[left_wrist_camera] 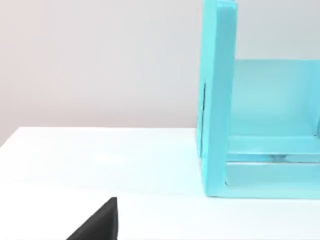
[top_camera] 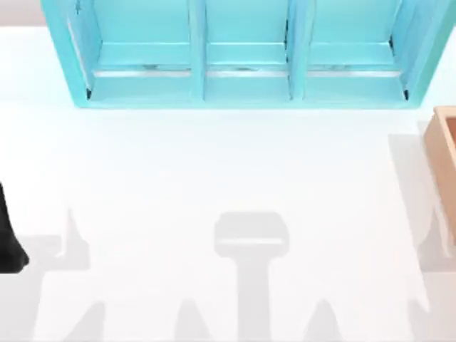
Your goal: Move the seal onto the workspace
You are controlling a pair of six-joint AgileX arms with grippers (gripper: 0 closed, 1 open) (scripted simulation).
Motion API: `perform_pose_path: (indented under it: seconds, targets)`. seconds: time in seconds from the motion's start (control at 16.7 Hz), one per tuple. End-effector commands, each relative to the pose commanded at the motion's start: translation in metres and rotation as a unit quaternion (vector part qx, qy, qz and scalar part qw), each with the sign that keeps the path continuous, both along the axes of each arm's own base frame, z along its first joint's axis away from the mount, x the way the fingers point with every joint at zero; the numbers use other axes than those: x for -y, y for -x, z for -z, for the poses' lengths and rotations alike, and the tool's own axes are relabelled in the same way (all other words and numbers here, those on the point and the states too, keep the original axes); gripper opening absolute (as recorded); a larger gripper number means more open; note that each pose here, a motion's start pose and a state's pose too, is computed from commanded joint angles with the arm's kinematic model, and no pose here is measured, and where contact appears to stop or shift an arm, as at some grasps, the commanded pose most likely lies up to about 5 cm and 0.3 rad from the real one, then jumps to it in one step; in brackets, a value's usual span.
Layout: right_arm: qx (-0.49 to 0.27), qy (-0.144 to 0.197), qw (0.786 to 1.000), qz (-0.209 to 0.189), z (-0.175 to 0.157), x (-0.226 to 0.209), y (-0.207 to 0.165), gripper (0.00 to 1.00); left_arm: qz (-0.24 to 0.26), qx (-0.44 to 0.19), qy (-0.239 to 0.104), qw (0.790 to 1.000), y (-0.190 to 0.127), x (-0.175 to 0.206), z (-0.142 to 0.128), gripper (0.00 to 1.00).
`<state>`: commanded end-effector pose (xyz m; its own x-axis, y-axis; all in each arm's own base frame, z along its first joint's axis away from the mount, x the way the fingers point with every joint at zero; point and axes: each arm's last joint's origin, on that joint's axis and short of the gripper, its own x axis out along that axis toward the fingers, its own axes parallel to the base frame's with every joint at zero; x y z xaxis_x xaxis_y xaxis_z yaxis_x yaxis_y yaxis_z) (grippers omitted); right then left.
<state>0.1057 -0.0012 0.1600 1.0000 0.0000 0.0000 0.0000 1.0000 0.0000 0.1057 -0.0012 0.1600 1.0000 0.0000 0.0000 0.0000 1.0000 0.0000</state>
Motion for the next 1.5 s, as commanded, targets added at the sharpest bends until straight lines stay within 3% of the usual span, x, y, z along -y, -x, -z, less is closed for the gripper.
perform_pose_path:
  seconds: [0.36,0.66,0.78,1.02,1.38,1.5]
  targets:
    - [-0.049,0.015,0.999,0.011,-0.018,0.003,-0.001,1.00,0.000,0.000,0.000,1.000,0.000,0.000,0.000,1.00]
    - [-0.220,0.045,0.974,0.039,-0.063,0.013,-0.021,1.00,0.000,0.000,0.000,1.000,0.000,0.000,0.000,1.00]
    - [-0.319,0.049,0.945,0.045,-0.075,0.021,-0.041,1.00,0.000,0.000,0.000,1.000,0.000,0.000,0.000,1.00]
    - [-0.492,0.043,0.869,0.044,-0.090,0.043,-0.085,1.00,0.000,0.000,0.000,1.000,0.000,0.000,0.000,1.00]
    - [-0.657,0.013,0.754,0.020,-0.089,0.081,-0.144,1.00,0.000,0.000,0.000,1.000,0.000,0.000,0.000,1.00]
    - [-0.688,0.003,0.725,0.010,-0.085,0.090,-0.155,1.00,0.000,0.000,0.000,1.000,0.000,0.000,0.000,1.00]
